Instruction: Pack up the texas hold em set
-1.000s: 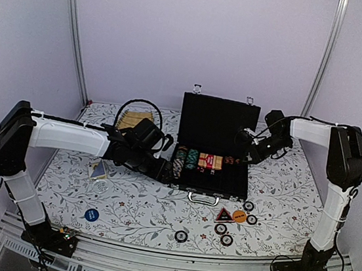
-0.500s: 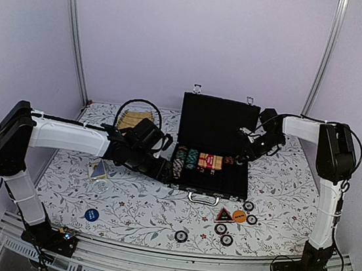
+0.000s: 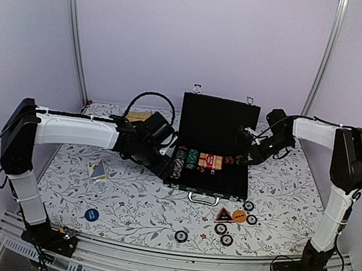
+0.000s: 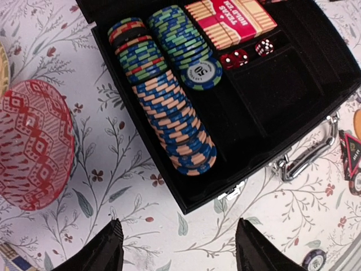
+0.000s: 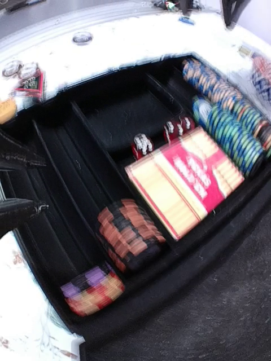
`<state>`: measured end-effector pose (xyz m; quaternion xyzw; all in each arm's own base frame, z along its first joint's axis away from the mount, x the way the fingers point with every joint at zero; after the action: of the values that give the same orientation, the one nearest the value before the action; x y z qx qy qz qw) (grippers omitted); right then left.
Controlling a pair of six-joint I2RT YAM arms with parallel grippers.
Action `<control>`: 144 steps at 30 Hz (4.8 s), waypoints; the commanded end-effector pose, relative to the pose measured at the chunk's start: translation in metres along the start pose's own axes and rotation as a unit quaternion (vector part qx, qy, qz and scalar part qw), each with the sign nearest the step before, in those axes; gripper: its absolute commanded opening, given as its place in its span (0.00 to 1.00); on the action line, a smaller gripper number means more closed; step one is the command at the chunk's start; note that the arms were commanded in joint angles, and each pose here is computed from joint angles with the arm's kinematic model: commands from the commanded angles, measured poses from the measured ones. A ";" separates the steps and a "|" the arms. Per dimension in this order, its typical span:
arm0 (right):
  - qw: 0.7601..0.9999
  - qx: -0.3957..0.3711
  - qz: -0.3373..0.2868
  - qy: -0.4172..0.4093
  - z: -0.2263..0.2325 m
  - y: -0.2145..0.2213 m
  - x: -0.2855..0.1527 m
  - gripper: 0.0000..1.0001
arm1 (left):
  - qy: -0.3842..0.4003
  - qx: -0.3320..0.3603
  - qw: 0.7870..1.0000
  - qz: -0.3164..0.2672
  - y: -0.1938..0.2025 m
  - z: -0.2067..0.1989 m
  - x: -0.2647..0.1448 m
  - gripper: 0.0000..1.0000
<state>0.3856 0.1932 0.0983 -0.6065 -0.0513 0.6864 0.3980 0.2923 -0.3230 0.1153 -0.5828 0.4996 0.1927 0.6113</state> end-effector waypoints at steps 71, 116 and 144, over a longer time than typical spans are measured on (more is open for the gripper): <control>0.996 -0.048 -0.044 -0.054 0.055 0.026 -0.009 0.36 | -0.154 0.122 0.981 -0.004 -0.056 0.041 0.081 0.67; 0.996 -0.045 -0.037 -0.062 0.055 0.031 -0.004 0.38 | -0.132 0.303 0.944 -0.025 -0.078 -0.028 0.114 0.73; 0.996 -0.039 -0.032 -0.070 0.055 0.034 -0.002 0.38 | -0.123 0.284 0.950 -0.035 -0.101 -0.010 0.095 0.71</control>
<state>0.3259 0.1933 0.1023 -0.5829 -0.1271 0.7007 0.3913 0.4217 -0.3944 0.0707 -0.3706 0.4246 0.1022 0.8197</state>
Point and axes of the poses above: each gripper's point midway between its finger pads, its own x axis out along the fingers, its own z axis along the line the jaws close on, y = z × x, the point moved 2 cm from there along -x, back along the fingers, and after that the axes turned 14 degrees about -x, right-handed, at the moved point
